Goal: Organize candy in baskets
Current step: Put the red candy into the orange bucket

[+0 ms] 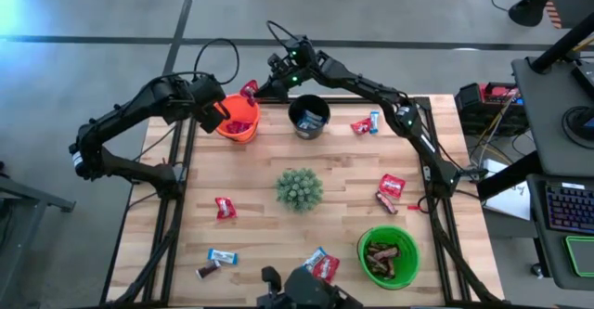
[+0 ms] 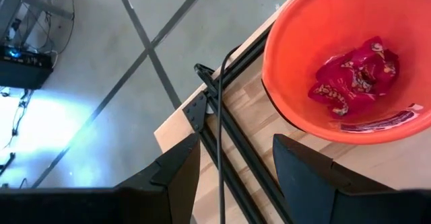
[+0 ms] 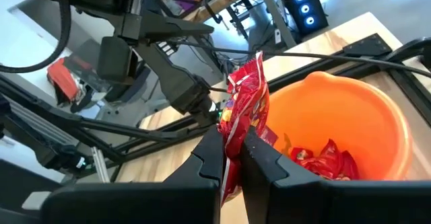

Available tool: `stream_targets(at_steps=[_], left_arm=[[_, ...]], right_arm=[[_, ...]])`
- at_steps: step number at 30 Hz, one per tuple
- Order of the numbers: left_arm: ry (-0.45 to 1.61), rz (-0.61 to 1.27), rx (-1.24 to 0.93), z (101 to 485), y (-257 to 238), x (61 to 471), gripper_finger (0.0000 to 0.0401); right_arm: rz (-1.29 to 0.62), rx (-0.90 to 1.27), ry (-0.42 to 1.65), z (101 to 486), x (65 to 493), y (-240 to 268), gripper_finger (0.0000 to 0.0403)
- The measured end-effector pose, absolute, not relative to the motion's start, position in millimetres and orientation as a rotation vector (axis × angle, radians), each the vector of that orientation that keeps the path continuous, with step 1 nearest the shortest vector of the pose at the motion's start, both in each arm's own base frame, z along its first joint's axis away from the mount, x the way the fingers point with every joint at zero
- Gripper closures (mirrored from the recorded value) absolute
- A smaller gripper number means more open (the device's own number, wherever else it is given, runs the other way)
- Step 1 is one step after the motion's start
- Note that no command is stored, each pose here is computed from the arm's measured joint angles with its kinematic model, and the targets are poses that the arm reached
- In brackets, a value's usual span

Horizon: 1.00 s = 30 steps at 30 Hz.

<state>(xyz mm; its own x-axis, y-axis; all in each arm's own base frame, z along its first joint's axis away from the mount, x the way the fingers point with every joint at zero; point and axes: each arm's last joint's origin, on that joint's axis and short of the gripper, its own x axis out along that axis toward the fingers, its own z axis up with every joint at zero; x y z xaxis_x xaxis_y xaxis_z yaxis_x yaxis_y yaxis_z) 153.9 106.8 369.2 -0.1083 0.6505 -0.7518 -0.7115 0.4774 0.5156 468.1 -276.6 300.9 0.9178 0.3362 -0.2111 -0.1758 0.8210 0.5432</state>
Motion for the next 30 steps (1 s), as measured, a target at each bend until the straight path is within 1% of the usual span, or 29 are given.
stream_targets(at_steps=[8,22,24,30], left_arm=[[1.214,1.152,-0.065,369,107,154,0.0232],[1.185,1.136,-0.047,371,109,158,0.0232],[1.162,1.090,-0.046,372,110,162,0.0232],[1.101,0.825,-0.075,382,113,168,0.0232]], right_arm=[[0.299,0.502,0.292,302,472,-271,0.0385],[0.334,0.470,0.226,313,491,-242,0.0385],[0.338,0.469,0.227,312,492,-240,0.0385],[0.349,0.455,0.223,314,493,-236,0.0385]])
